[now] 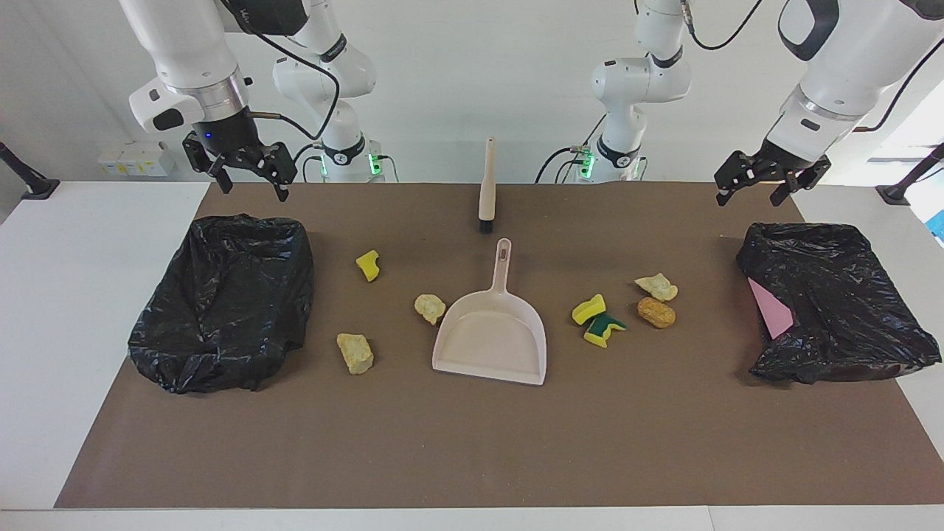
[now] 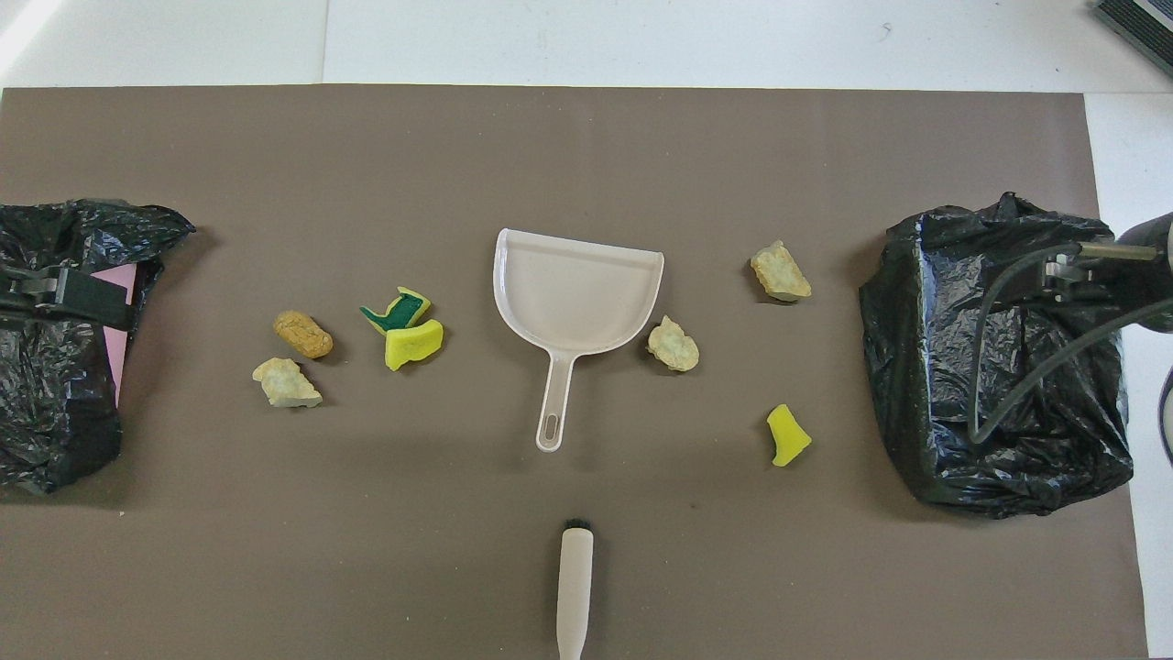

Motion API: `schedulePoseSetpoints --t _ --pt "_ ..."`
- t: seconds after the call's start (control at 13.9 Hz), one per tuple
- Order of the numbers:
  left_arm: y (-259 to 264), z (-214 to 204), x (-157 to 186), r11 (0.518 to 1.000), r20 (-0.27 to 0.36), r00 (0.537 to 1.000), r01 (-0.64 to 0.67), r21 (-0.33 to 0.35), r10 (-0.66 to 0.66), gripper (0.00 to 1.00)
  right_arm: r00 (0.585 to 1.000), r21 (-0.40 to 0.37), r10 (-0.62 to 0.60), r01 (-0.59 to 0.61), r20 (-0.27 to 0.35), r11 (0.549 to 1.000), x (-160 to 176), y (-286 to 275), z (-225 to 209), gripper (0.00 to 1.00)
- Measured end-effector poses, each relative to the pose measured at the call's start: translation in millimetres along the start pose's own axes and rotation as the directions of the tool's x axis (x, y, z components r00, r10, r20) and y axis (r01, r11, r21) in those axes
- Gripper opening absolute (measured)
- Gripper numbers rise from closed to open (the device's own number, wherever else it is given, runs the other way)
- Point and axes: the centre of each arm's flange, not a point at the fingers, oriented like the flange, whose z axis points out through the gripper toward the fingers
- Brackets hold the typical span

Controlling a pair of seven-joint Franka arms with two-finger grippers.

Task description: Sweep and dump trash in bin

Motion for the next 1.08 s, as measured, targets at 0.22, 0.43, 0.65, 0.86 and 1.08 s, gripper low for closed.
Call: schedulePoseSetpoints --t 0.22,0.43,0.65,0.86,1.08 --pt "0.9 -2.3 0.0 0.999 -0.004 0.999 -0.037 0.000 0.037 1.00 1.000 0.000 0.000 0.000 0.000 1.000 0.0 0.0 0.0 1.00" --pt "0.8 -2.3 0.1 0.999 -0.005 0.999 -0.046 0.000 0.046 1.00 1.000 0.000 0.000 0.000 0.000 1.000 0.0 0.1 0.0 1.00" --pt "1.6 -2.2 0.1 0.999 -0.004 0.999 -0.053 0.000 0.053 1.00 1.000 0.000 0.001 -0.001 0.000 1.000 0.1 0.3 0.0 1.00" --pt "6.7 8.6 1.4 0.997 0.015 0.998 -0.065 -0.031 0.065 1.00 1.000 0.000 0.002 -0.002 0.000 1.000 0.2 1.1 0.1 1.00" --pt "23.2 37.6 2.0 0.990 0.063 0.990 -0.118 -0.073 0.122 1.00 1.000 0.000 0.005 -0.005 0.001 1.000 0.5 2.7 0.2 1.00"
